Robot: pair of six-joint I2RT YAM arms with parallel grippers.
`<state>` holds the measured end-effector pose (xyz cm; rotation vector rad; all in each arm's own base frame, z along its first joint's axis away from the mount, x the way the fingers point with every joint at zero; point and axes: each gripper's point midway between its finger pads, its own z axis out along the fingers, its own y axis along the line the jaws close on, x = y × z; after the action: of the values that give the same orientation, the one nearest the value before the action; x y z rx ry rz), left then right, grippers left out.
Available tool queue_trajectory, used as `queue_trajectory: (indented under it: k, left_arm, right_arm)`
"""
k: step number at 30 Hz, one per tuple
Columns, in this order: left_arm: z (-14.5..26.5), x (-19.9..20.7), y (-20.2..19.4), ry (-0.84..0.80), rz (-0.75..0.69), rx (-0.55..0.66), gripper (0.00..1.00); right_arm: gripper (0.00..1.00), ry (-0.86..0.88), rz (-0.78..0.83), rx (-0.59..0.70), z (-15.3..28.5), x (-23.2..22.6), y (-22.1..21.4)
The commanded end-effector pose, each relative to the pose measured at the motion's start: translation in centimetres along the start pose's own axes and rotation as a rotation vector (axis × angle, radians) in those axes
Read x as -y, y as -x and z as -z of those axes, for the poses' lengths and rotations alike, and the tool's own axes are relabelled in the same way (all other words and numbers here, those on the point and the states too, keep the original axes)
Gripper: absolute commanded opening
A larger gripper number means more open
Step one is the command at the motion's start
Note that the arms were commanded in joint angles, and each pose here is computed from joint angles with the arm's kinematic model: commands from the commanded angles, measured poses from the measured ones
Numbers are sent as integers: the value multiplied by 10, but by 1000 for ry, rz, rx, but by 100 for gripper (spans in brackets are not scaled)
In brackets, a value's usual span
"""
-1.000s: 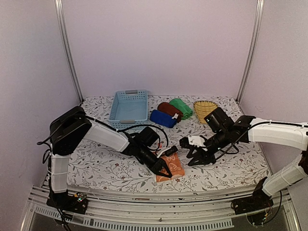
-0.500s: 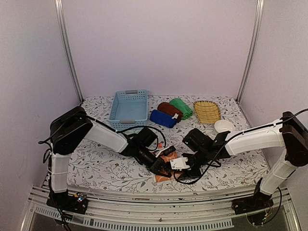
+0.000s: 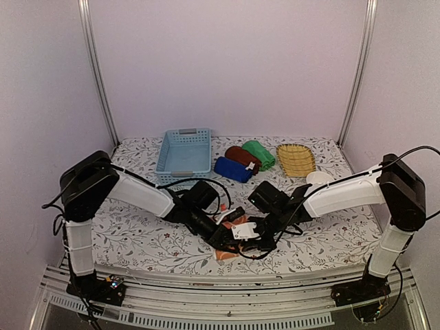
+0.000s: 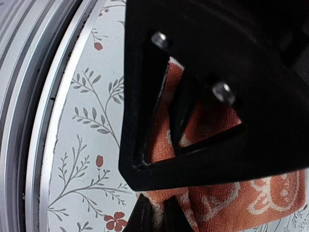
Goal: Roll the towels
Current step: Roll the towel at the center of the board.
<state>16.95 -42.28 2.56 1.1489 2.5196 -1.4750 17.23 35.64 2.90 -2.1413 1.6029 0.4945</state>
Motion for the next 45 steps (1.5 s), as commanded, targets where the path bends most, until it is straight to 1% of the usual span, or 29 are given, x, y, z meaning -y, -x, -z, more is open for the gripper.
queue_trajectory:
  k: [1,3,4,7,9,10,12,13,14,17,21,26,30,35,36,38,40,43,44,45]
  left_arm:
    - [36,-22,-11,262,-30,61,38]
    - [55,-24,-6,367,-57,137,45]
    - [62,-26,-11,401,-64,165,47]
    - [87,-20,-8,494,-122,310,48]
    - [102,-7,-9,541,-192,422,48]
    - [110,8,-8,549,-258,488,47]
    - [115,32,-16,586,-426,568,46]
    - [116,42,-21,617,-517,585,46]
    - [114,50,-26,635,-575,589,47]
    - [106,59,-29,690,-690,536,47]
    - [81,64,-32,736,-839,407,45]
    - [50,43,-29,801,-919,245,44]
    - [27,30,-24,827,-974,146,44]
    - [10,6,-25,884,-975,49,42]
    - [9,1,-27,898,-972,32,40]
    - [7,-4,-30,909,-962,13,31]
    - [8,-4,-31,908,-951,20,25]
    - [11,-9,-31,941,-934,16,22]
    - [12,-13,-32,958,-927,6,18]
    - [13,-16,-33,969,-924,-3,14]
  right_arm:
    - [9,178,-70,-38,-10,-35,-17]
    - [8,229,-98,-29,-9,-41,-17]
    - [8,254,-111,-31,-10,-44,-18]
    - [7,338,-164,-3,-8,-46,-13]
    - [7,400,-219,7,-7,-42,-7]
    - [7,434,-256,16,-6,-38,-5]
    - [7,517,-344,22,-11,-28,-4]
    - [7,549,-380,15,-12,-24,-5]
    - [7,577,-410,5,-16,-21,-7]
    - [7,641,-474,-23,-23,-14,-10]
    - [6,688,-524,-43,-28,-11,-11]
    - [7,673,-542,-48,-28,-5,-9]
    - [7,679,-564,-45,-26,-4,-6]
    - [7,691,-578,-42,-24,-5,-5]
    - [7,692,-579,-41,-24,-5,-5]
    - [7,697,-585,-37,-24,-7,-4]
    - [7,696,-589,-29,-22,-5,-2]
    - [8,685,-584,-11,-15,-2,3]
    - [10,683,-581,-3,-11,0,6]
    - [14,686,-575,11,-4,1,11]
